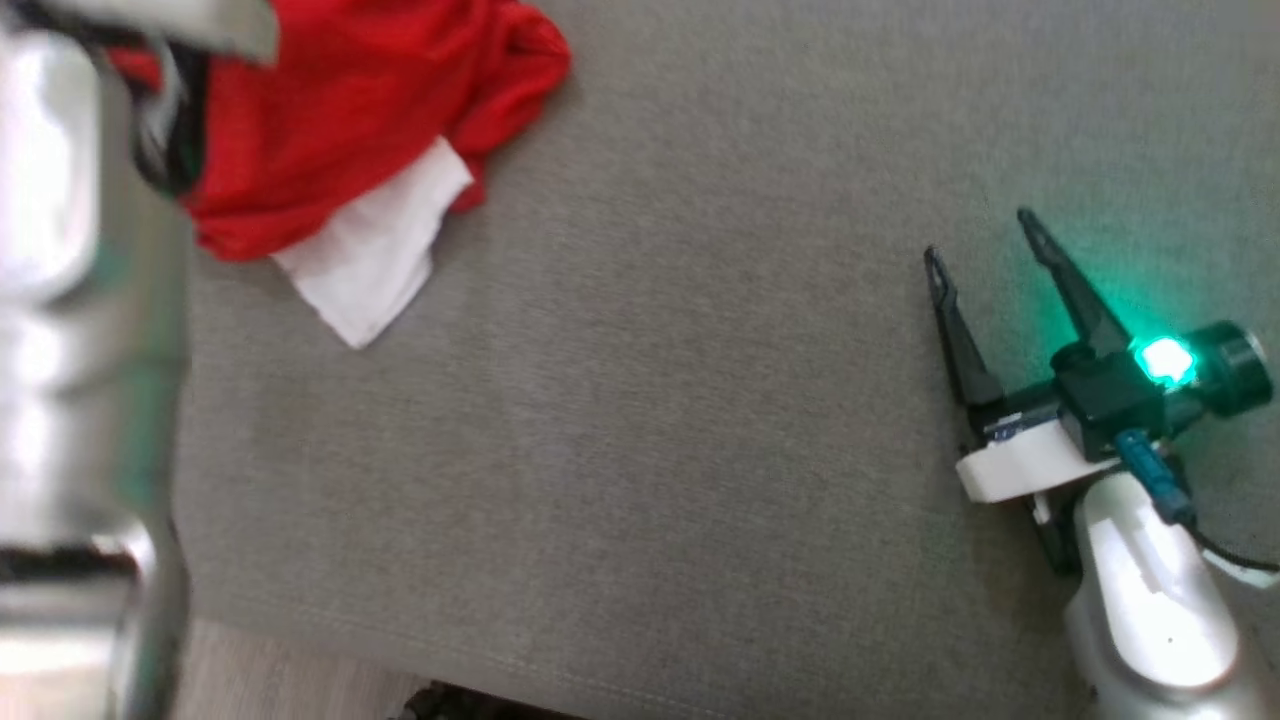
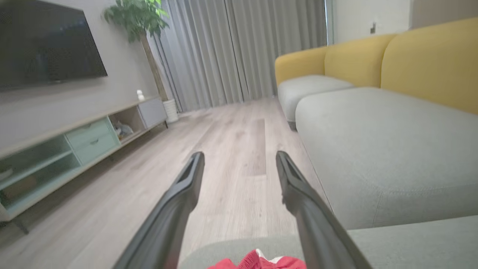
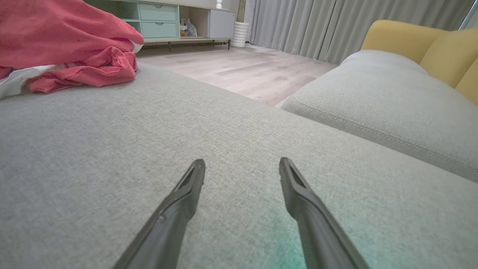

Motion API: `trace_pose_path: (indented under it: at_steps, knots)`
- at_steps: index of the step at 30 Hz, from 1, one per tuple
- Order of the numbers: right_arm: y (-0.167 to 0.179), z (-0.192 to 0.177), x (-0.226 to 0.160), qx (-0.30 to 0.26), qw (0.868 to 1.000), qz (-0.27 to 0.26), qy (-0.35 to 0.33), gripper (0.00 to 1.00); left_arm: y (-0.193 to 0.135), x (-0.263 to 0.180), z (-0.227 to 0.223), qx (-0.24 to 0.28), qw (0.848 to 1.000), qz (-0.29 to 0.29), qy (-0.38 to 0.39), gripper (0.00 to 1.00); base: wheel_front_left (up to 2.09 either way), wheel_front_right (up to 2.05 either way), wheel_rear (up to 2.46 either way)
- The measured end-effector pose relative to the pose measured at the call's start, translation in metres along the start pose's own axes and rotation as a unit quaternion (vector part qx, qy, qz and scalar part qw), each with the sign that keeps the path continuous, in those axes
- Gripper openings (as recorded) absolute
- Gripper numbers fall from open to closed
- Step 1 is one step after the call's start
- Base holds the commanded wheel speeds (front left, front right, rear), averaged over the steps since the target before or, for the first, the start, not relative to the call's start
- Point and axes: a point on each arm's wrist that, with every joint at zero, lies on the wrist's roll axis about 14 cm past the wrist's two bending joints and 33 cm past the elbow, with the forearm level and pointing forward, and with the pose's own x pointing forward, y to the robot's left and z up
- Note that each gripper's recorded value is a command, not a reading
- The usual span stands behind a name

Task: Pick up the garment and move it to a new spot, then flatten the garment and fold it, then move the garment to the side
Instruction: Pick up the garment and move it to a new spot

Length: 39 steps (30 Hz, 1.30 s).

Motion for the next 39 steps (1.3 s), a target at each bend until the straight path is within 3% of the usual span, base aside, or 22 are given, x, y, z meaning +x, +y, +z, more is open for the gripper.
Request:
trace_pose_path:
  at_steps: [4,9,16,17,18,26,31,35,39]
  knots:
    - [-0.013,-0.007,0.004,-0.001,1.000,-0.012,-0.007,1.00,-0.009,0.032,-0.049,-0.026,0.994,-0.013,0.107,1.00,0.00,0.00,0.00]
    - [-0.031,-0.011,0.003,-0.005,0.999,-0.033,-0.016,1.00,-0.039,0.028,-0.139,-0.072,0.962,-0.035,0.263,1.00,0.00,0.00,0.00]
    - [-0.045,-0.015,0.001,-0.009,0.999,-0.050,-0.020,1.00,-0.041,0.015,-0.197,-0.065,0.937,-0.037,0.341,1.00,0.00,0.00,0.00]
    - [-0.047,-0.015,0.000,-0.009,0.998,-0.052,-0.021,1.00,-0.041,0.014,-0.201,-0.061,0.937,-0.038,0.343,0.45,0.00,0.00,0.00]
    - [-0.047,-0.015,-0.001,-0.010,0.998,-0.053,-0.021,1.00,-0.042,0.015,-0.202,-0.056,0.938,-0.040,0.339,0.00,0.00,0.00,0.00]
    - [-0.046,-0.011,-0.001,-0.013,0.998,-0.051,-0.019,1.00,-0.036,0.029,-0.160,-0.032,0.969,-0.052,0.238,0.00,0.00,0.00,0.00]
    - [-0.041,-0.004,-0.018,-0.005,0.998,-0.055,0.002,1.00,-0.041,0.048,-0.068,-0.005,0.987,-0.089,0.132,0.00,0.00,0.00,0.00]
    - [-0.030,0.007,-0.042,0.010,0.998,-0.061,0.008,1.00,-0.062,0.049,0.005,0.031,0.988,-0.137,0.060,0.00,0.00,0.00,0.00]
    - [-0.033,0.033,-0.064,0.012,0.997,-0.081,-0.013,1.00,-0.098,0.039,0.078,0.054,0.980,-0.193,-0.007,0.00,0.00,0.00,0.00]
